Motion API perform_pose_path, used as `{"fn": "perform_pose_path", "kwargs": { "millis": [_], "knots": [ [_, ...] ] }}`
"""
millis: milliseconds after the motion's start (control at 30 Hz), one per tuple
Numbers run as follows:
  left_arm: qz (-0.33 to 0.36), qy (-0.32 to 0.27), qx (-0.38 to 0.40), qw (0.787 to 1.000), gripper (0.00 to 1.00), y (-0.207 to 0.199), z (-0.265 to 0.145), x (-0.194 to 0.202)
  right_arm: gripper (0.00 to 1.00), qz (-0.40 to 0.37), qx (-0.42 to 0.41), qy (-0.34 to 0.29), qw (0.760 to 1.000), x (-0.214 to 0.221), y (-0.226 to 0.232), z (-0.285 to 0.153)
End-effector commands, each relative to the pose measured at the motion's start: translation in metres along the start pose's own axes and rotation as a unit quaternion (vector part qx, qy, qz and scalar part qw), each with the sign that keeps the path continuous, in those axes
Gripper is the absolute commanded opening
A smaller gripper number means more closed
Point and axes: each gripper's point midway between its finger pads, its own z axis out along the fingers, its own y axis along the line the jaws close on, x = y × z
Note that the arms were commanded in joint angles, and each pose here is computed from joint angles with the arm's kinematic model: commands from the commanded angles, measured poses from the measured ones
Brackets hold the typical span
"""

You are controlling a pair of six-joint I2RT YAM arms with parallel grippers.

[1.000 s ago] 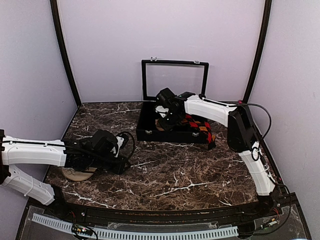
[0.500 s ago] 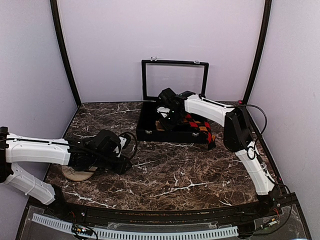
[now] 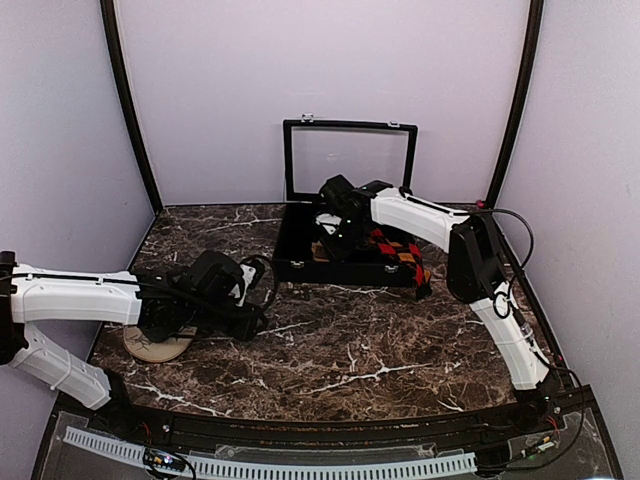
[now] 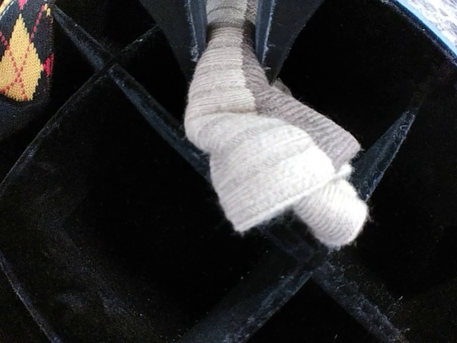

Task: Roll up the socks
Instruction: Place the sock in the storage box.

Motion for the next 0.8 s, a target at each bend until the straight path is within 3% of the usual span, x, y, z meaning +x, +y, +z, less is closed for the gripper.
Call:
{"fn": "perform_pose_path", "kwargs": {
  "millis": [0, 467, 767],
  "knots": [
    [-0.003, -0.018, -0.015, 1.0, 0.35, 0.005, -0.011, -0.012, 0.0, 0.013, 0.012, 0.128, 0.992, 0.07, -0.016, 0.029],
    [-0.006, -0.038, -0.025, 0.999, 0.35, 0.012, -0.026, -0.016, 0.0, -0.007, 0.002, 0.183, 0.983, 0.108, 0.001, 0.008],
    [-0.004, -0.055, -0.031, 0.998, 0.35, 0.015, -0.032, -0.02, 0.0, -0.002, 0.008, 0.171, 0.985, 0.095, 0.004, 0.012]
  ]
}}
